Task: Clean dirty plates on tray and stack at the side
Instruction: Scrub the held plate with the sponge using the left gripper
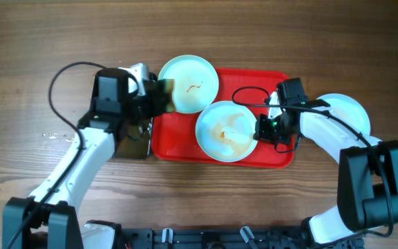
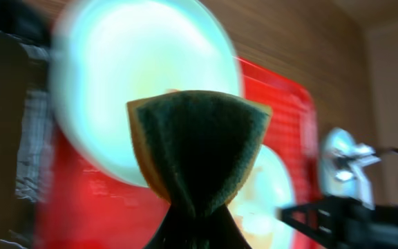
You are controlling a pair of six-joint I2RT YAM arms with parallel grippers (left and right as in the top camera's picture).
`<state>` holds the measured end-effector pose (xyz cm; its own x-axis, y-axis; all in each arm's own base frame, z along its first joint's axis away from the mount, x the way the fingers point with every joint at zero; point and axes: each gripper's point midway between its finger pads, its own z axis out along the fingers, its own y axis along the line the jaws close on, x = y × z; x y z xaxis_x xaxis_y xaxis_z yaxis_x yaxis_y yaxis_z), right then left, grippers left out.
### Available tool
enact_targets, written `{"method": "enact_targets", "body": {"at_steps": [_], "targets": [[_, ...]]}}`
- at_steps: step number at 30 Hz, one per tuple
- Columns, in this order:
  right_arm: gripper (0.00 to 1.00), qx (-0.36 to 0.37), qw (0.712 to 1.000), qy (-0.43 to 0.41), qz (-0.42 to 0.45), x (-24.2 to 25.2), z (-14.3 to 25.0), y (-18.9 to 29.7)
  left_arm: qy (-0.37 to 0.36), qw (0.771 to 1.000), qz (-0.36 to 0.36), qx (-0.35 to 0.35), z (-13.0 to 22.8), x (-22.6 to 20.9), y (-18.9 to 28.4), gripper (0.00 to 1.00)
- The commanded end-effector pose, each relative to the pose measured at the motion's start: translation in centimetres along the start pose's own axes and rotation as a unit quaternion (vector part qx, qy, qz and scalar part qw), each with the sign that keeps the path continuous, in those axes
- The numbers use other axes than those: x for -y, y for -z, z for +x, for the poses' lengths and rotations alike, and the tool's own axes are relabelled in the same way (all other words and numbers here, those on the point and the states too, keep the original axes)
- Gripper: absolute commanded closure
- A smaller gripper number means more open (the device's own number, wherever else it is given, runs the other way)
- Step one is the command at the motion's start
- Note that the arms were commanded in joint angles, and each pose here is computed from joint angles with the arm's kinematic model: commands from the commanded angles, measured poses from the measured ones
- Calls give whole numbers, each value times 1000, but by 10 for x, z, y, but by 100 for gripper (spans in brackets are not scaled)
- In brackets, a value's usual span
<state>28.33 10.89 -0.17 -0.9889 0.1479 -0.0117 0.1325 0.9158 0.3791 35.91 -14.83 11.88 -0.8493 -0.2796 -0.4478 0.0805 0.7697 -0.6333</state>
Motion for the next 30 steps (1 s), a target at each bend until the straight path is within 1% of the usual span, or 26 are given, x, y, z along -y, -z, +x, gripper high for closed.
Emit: {"method": "enact_targets", "body": {"at_steps": [1,3,5,8,11,15,19,20,23,24,26,28,30], "targets": [[96,-22,999,3,26,13,14,-11,36,996,75,-46,23,47,-19,96],[96,-22,999,3,26,13,14,-11,35,993,93,-67,38,63,-38,96],[96,-22,999,3,26,13,14,-11,16,991,106,-84,54,75,-53,96],[96,-22,999,3,26,13,14,-11,-9,985,124,-122,90,91,-81,96],[96,-22,999,3,26,13,14,-11,2,979,139,-152,123,104,-107,96],[96,-22,999,3,26,13,14,-11,36,973,155,-168,145,114,-127,96],[96,-22,999,3,26,13,14,-11,48,970,139,-193,169,109,-139,96],[96,-22,999,3,26,13,14,-11,53,972,121,-192,171,101,-141,96],[96,-23,999,3,26,13,14,-11,73,984,0,-163,166,46,-147,96],[96,-23,999,3,27,13,14,-11,73,984,-26,-158,162,32,-146,96],[96,-24,999,3,27,13,14,-11,81,984,-49,-149,149,13,-141,96],[96,-24,999,3,27,13,14,-11,61,988,-51,-134,131,6,-132,96],[96,-24,999,3,27,13,14,-11,58,989,-76,-112,115,-4,-122,96]]}}
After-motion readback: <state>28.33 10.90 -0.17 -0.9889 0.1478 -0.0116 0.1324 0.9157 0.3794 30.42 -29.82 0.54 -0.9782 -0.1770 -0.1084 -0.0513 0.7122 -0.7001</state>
